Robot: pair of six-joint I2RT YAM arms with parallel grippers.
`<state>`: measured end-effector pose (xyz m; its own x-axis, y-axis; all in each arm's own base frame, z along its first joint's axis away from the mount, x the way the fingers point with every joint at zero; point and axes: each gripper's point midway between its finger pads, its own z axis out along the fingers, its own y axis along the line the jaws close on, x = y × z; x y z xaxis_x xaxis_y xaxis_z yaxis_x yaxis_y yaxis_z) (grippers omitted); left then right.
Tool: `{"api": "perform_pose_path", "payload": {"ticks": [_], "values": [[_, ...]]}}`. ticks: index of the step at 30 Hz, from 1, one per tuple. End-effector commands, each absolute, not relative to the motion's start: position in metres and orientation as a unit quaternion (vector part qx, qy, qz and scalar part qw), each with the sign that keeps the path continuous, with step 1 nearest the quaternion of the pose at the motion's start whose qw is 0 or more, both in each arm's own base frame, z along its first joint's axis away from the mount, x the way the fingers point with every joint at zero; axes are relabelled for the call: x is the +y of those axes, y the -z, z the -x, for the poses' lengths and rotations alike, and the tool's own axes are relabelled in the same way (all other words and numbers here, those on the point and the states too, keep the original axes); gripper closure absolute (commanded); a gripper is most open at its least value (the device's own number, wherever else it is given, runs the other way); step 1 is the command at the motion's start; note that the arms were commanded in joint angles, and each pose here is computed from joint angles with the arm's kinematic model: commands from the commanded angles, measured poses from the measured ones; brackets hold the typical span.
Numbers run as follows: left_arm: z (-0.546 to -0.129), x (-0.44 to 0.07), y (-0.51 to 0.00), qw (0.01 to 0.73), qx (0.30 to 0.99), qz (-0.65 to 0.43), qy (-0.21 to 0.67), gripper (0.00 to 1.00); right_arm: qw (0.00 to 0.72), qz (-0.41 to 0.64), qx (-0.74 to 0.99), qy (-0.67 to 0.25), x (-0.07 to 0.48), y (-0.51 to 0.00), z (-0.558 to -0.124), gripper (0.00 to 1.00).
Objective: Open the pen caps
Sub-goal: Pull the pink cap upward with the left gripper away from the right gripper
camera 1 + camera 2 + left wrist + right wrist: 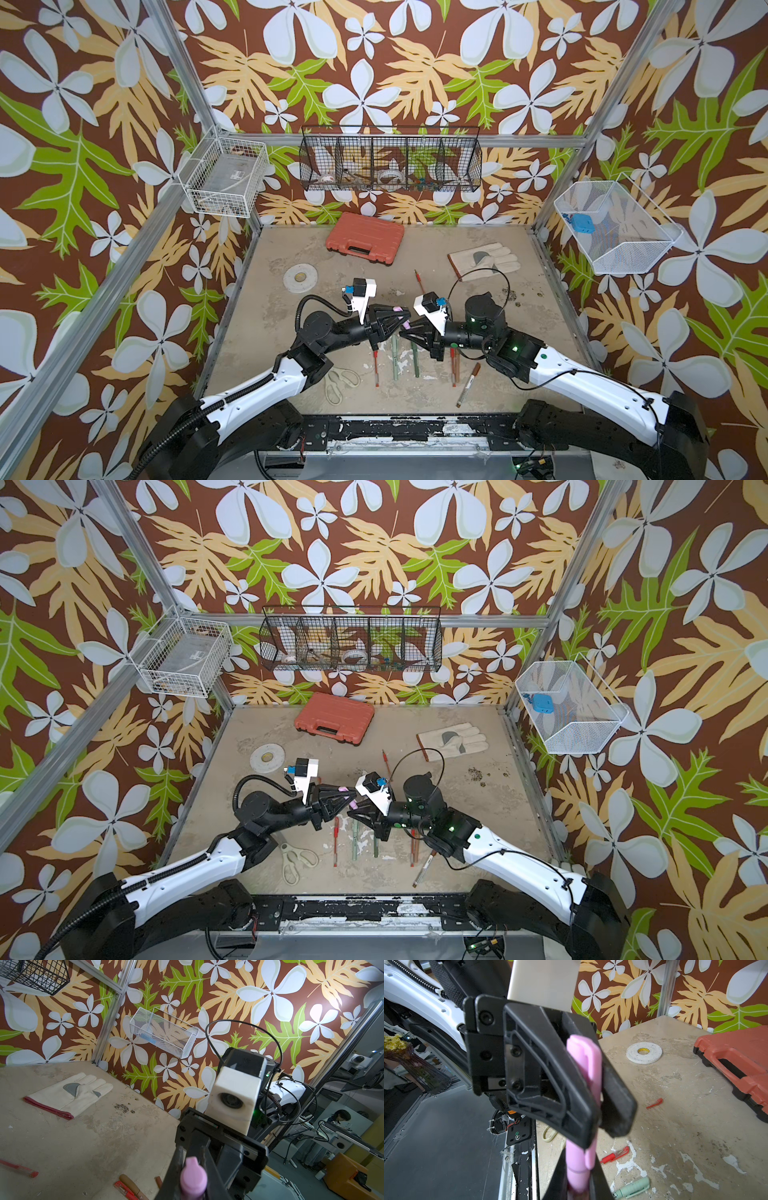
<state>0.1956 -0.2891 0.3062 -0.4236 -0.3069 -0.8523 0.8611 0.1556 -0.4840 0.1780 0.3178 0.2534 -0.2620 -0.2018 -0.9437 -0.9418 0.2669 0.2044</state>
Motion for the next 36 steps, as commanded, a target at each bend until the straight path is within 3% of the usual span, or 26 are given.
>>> {"api": "perform_pose_path", "payload": {"ticks": [1, 5, 12, 27, 36], "values": [[-0.191, -0.289, -0.316, 0.49, 0.568, -0.245, 0.614, 1.0, 0.446, 0.426, 0.661, -0.428, 0.319, -0.261, -0.181, 0.92], [-0.193, -0.289, -0.315, 0.49, 0.571, -0.24, 0.613, 1.0, 0.451, 0.427, 0.662, -0.421, 0.318, -0.261, -0.182, 1.0], [-0.212, -0.285, -0.309, 0.497, 0.606, -0.194, 0.59, 1.0, 0.479, 0.399, 0.68, -0.386, 0.31, -0.261, -0.197, 1.0], [-0.235, -0.266, -0.301, 0.524, 0.636, -0.115, 0.554, 1.0, 0.582, 0.326, 0.729, -0.155, 0.301, -0.252, -0.22, 1.0], [-0.232, -0.263, -0.305, 0.534, 0.628, -0.123, 0.553, 1.0, 0.537, 0.358, 0.701, -0.304, 0.308, -0.257, -0.204, 1.0]]}}
